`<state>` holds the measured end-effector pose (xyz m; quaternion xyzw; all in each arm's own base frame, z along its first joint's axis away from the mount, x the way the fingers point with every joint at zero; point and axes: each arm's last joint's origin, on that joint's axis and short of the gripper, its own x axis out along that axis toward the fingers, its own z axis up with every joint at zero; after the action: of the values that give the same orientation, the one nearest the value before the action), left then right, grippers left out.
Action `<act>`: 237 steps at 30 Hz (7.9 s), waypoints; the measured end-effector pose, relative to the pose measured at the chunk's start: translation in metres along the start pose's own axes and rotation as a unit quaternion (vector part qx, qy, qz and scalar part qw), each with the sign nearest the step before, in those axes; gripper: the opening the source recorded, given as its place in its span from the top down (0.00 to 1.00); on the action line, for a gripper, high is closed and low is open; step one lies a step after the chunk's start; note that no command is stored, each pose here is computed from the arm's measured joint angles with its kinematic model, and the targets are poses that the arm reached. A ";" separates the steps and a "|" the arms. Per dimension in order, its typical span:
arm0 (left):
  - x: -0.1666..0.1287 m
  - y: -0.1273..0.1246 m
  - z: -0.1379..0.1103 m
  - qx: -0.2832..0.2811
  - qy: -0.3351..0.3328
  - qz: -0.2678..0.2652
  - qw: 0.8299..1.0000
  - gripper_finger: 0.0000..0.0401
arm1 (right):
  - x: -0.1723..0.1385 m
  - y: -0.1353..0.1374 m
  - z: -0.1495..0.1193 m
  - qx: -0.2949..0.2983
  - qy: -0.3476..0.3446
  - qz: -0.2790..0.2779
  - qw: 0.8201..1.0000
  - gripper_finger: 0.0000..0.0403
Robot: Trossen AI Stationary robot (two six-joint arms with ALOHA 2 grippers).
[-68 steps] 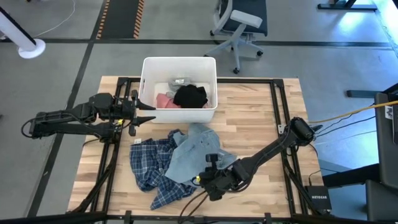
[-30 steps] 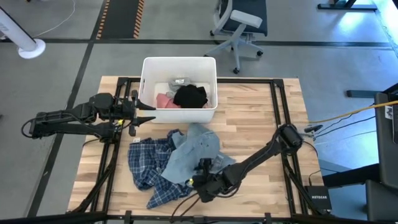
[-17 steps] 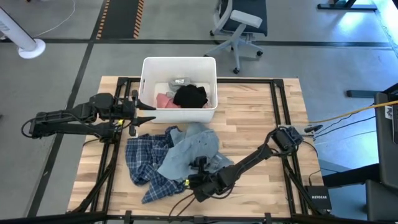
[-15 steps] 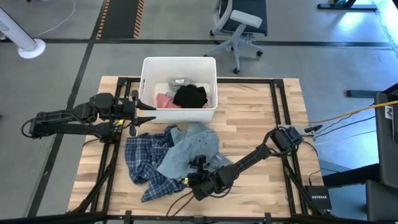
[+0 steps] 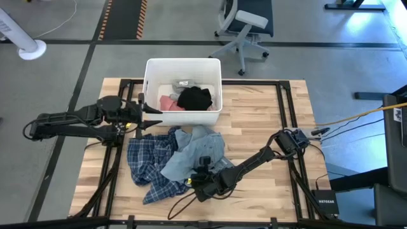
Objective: Sort clothes
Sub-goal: Put the blue pants into the white bin
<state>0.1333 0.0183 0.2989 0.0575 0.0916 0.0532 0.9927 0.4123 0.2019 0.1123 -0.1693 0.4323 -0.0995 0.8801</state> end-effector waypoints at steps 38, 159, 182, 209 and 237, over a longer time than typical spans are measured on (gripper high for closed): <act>-0.015 0.000 0.004 0.004 -0.029 0.004 1.000 0.60 | -0.206 -0.077 0.109 -0.074 -0.089 -0.316 0.942 0.86; -0.017 0.000 0.005 0.007 -0.038 0.005 0.999 0.60 | -0.162 -0.075 0.048 -0.134 0.080 0.018 0.988 0.36; -0.017 0.000 0.005 0.008 -0.037 0.005 0.999 0.60 | -0.140 -0.092 0.015 0.024 0.073 -0.239 0.968 0.36; -0.002 0.000 0.003 0.014 -0.015 0.002 1.000 0.60 | -0.103 -0.145 0.009 -0.038 0.153 -0.303 0.940 0.96; -0.020 0.001 0.009 -0.002 -0.058 0.008 0.998 0.60 | -0.170 -0.316 0.151 -0.072 -0.036 -0.381 0.921 0.95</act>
<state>0.1158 0.0159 0.3110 0.0587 0.0337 0.0578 0.9960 0.4201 -0.0028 0.4434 -0.3876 0.3095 -0.3892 0.7762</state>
